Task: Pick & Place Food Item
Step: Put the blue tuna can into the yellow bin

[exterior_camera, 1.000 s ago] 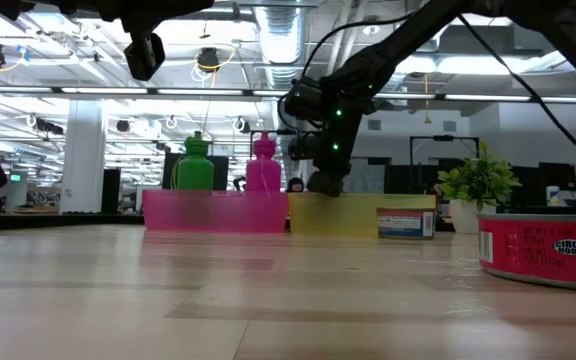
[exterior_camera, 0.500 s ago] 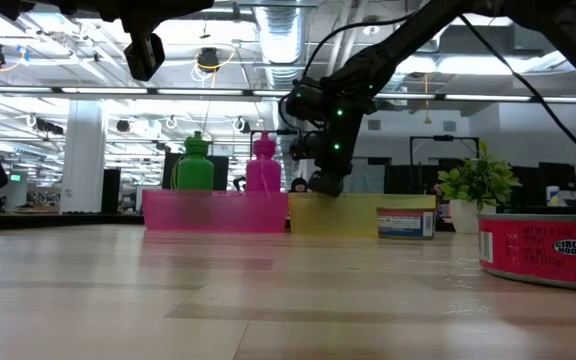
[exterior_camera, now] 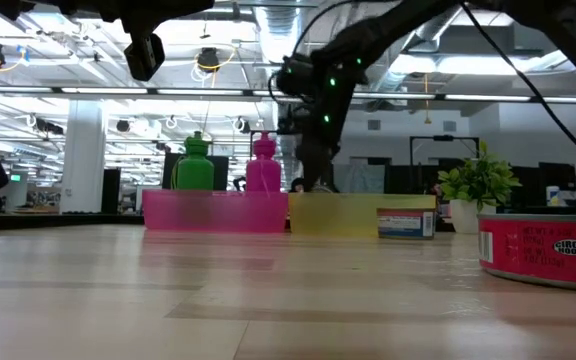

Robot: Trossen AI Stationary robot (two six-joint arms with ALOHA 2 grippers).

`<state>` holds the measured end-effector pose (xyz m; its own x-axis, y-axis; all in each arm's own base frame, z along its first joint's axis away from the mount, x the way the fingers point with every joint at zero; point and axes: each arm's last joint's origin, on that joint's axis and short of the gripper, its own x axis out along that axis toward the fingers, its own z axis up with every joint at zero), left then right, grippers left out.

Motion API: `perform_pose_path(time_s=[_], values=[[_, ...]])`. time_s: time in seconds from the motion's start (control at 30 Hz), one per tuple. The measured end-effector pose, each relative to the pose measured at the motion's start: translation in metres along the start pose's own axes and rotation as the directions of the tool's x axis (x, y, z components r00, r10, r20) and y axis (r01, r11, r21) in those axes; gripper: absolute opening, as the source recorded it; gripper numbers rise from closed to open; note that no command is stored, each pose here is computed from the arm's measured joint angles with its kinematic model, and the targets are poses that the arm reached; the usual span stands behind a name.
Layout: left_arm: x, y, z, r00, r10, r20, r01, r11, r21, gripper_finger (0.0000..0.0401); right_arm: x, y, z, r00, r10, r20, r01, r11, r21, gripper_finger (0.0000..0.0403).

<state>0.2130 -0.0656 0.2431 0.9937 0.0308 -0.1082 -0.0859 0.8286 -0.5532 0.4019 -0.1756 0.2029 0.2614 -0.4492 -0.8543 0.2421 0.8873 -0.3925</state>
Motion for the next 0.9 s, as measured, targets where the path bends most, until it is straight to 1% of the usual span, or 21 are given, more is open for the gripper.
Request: perform_pose_path(time_s=[0.1,0.2,0.27,0.33,0.37,0.47,0.57,0.7,0.8,0.9], values=[[0.0,0.0,0.0,1.0,0.0,0.0,0.0,1.0,0.0,0.0,-0.017,-0.002,0.01,0.998,0.058,0.015,-0.058,0.998,-0.011,0.0291],[0.0,0.0,0.0,1.0,0.0,0.0,0.0,1.0,0.0,0.0,-0.034,-0.001,0.02,0.987,0.154,0.043,-0.153,0.988,-0.024,0.029],[0.0,0.0,0.0,1.0,0.0,-0.001,0.0,1.0,0.0,0.0,-0.046,0.0,0.024,0.969,0.241,0.05,-0.239,0.97,-0.039,0.029],[0.0,0.0,0.0,1.0,-0.001,-0.001,0.001,1.0,0.001,0.0,-0.06,-0.002,0.027,0.941,0.33,0.069,-0.327,0.944,-0.054,0.029],[0.0,0.0,0.0,1.0,-0.001,-0.001,0.001,1.0,0.001,0.0,-0.068,-0.005,0.027,0.93,0.358,0.08,-0.354,0.933,-0.057,0.029],[0.0,0.001,-0.001,1.0,0.005,-0.01,-0.005,1.0,0.005,0.0,-0.091,-0.022,0.024,0.915,0.378,0.139,-0.373,0.926,-0.067,0.029],[0.0,0.001,-0.002,1.0,0.01,-0.022,-0.01,1.0,0.01,0.0,-0.104,-0.045,0.016,0.925,0.342,0.166,-0.331,0.939,-0.088,0.029],[0.0,0.002,-0.003,0.999,0.016,-0.03,-0.016,1.0,0.014,0.0,-0.098,-0.076,0.002,0.937,0.318,0.144,-0.312,0.948,-0.062,0.029],[0.0,0.002,-0.003,0.999,0.017,-0.031,-0.017,1.0,0.014,0.0,-0.078,-0.092,-0.008,0.937,0.335,0.094,-0.335,0.942,-0.021,0.0291],[0.0,0.002,-0.003,0.999,0.019,-0.033,-0.019,1.0,0.014,0.0,-0.054,-0.097,-0.016,0.916,0.399,0.038,-0.4,0.916,0.019,0.0291]])
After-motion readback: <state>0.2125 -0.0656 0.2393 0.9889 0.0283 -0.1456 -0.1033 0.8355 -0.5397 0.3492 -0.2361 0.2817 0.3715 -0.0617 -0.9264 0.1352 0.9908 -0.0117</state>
